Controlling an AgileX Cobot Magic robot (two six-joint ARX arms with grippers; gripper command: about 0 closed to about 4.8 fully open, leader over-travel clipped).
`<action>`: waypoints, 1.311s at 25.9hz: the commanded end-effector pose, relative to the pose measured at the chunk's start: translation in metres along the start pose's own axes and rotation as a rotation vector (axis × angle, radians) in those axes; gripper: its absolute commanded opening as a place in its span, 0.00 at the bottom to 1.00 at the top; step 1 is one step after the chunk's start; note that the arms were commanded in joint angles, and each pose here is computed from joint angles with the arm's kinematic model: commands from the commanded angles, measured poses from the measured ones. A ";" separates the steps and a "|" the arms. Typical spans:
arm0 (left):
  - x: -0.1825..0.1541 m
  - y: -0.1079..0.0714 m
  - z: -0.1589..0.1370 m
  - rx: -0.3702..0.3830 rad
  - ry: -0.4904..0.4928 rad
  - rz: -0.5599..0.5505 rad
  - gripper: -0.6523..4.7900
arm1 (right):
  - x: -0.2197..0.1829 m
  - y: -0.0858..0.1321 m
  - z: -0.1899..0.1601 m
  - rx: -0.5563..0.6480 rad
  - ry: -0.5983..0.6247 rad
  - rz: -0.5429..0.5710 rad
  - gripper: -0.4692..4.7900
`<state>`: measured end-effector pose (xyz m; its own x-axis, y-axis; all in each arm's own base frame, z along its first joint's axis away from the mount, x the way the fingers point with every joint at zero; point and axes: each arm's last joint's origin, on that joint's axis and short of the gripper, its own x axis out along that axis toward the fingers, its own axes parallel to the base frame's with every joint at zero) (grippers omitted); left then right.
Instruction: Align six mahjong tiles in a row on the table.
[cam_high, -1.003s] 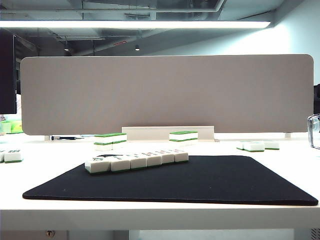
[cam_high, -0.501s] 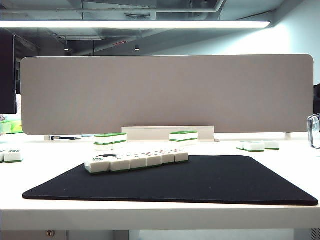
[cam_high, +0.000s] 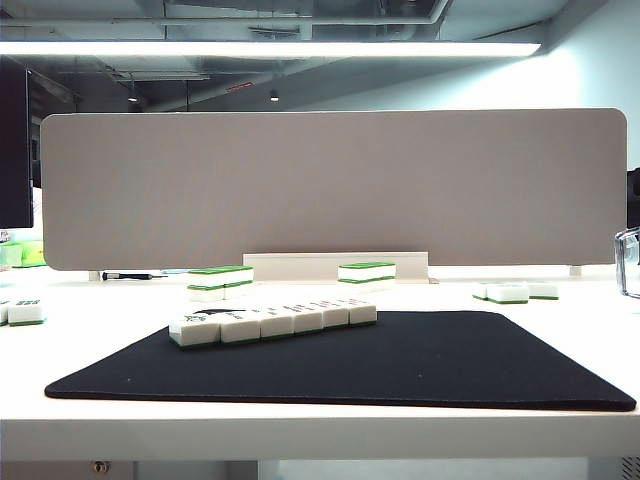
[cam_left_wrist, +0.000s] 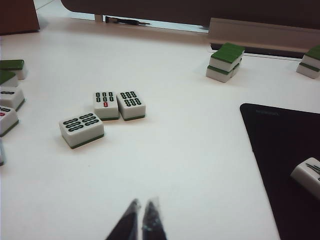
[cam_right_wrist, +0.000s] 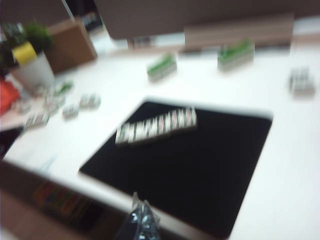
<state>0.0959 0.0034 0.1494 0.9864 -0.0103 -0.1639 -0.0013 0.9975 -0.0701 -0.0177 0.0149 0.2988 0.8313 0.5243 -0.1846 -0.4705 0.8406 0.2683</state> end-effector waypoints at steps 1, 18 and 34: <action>0.000 0.000 -0.001 -0.001 0.009 -0.006 0.15 | 0.008 -0.005 0.010 -0.058 -0.162 -0.034 0.09; 0.000 0.000 -0.001 -0.001 0.009 -0.006 0.15 | 0.102 -0.090 -0.073 0.035 -0.240 -0.431 0.09; 0.000 0.000 -0.001 -0.001 0.009 -0.006 0.15 | 0.112 -0.108 -0.105 0.110 -0.183 -0.639 0.09</action>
<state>0.0959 0.0034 0.1493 0.9864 -0.0103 -0.1643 -0.0013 0.9975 -0.0702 0.0953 -0.0026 0.1491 0.9767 -0.1029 -0.1883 0.1518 0.9517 0.2671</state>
